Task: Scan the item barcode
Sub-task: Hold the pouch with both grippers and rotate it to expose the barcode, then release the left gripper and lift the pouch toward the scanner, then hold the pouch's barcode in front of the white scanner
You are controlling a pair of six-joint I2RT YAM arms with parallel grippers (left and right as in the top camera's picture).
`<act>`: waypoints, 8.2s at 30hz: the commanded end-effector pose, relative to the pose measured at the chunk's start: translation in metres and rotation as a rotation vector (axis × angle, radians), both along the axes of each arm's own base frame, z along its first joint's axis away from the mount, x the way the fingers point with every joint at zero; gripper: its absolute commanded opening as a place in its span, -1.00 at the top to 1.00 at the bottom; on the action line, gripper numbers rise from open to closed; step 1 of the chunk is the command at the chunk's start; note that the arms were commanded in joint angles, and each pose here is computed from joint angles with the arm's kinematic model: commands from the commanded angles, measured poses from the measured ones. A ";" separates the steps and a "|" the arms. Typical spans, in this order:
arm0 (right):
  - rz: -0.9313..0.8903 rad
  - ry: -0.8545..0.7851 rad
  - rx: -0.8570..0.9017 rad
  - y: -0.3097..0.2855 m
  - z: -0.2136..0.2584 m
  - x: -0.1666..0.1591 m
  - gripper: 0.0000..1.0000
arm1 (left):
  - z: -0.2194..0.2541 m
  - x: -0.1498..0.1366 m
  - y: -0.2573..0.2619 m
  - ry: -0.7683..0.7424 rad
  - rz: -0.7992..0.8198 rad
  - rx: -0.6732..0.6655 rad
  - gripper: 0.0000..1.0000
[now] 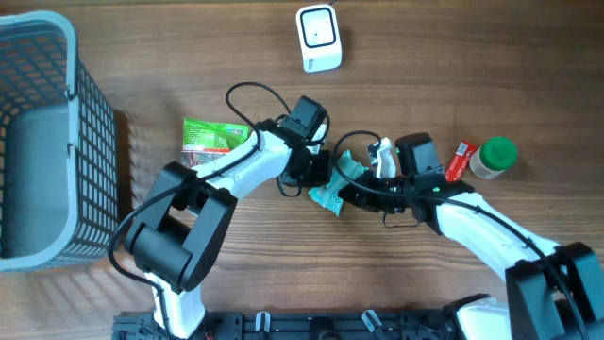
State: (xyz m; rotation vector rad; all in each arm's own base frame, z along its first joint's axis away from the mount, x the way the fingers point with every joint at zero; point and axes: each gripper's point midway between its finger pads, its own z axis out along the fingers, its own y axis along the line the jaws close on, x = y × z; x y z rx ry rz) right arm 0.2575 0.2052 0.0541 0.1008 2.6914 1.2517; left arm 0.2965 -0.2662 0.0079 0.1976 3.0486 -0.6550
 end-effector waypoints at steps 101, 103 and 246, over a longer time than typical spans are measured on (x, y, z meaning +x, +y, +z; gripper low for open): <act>-0.039 -0.113 -0.183 -0.018 0.047 0.037 -0.36 | 0.063 0.000 0.057 -0.075 0.181 0.052 0.79; -0.013 -0.125 -0.214 -0.021 0.043 0.034 -0.32 | 0.063 0.000 0.055 -0.077 0.176 0.051 0.79; 0.223 -1.391 -1.752 0.074 0.136 0.330 0.91 | 0.214 0.076 0.272 -0.691 0.726 0.360 -1.00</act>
